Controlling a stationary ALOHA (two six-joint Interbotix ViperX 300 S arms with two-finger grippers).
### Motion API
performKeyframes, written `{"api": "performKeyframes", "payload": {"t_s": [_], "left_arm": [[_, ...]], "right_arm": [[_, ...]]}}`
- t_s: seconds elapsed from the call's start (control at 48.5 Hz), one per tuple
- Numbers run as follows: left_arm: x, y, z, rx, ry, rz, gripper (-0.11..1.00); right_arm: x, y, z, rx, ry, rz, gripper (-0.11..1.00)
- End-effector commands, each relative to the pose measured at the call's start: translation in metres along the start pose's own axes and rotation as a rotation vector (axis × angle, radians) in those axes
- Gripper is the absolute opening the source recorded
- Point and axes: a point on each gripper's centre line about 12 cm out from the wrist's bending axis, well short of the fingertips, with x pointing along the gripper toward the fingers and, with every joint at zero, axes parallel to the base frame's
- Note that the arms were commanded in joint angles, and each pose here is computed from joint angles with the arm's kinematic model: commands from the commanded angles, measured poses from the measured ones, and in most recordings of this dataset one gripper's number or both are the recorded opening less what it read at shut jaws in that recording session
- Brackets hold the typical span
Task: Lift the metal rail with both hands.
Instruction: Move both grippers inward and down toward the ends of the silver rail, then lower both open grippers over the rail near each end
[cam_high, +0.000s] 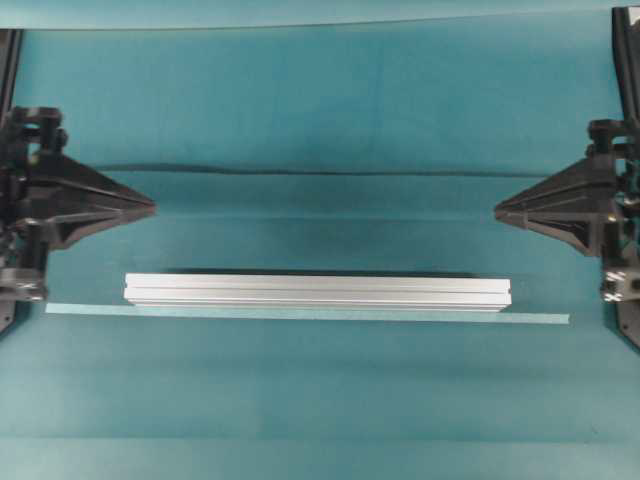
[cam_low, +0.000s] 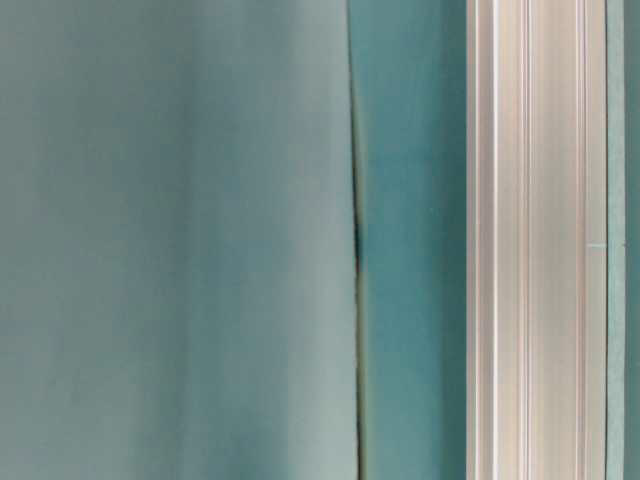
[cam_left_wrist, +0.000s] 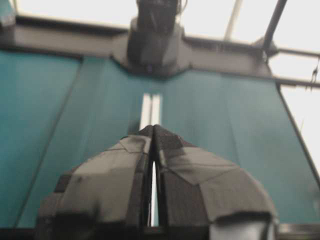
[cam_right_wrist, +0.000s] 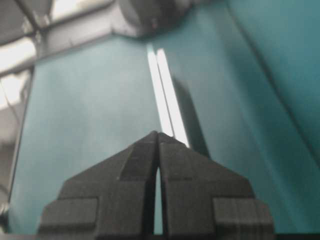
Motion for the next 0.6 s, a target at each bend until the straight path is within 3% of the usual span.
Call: {"api": "performKeyframes", "payload": {"t_s": [0.0,0.227,0.391,0.494,0.577], "left_arm": [[0.012,-0.002,0.018,0.003,0.064,0.007,0.00],[0.047,-0.006,0.014,0.016,0.351,0.024,0.00],[0.057,-0.002,-0.004,0.027,0.595,0.058,0.00],[0.060,-0.001,-0.009,0.027,0.690,0.070,0.00],[0.064,0.000,-0.013,0.029,0.748,0.077,0.00]], "right_arm": [[0.008,0.000,0.001,0.040,0.097,-0.025,0.06],[0.040,0.000,-0.015,0.044,0.415,-0.091,0.06],[0.064,0.001,-0.018,0.041,0.625,-0.130,0.06],[0.081,0.003,-0.020,0.003,0.762,-0.146,0.06],[0.090,0.006,-0.020,-0.069,0.850,-0.139,0.06]]}}
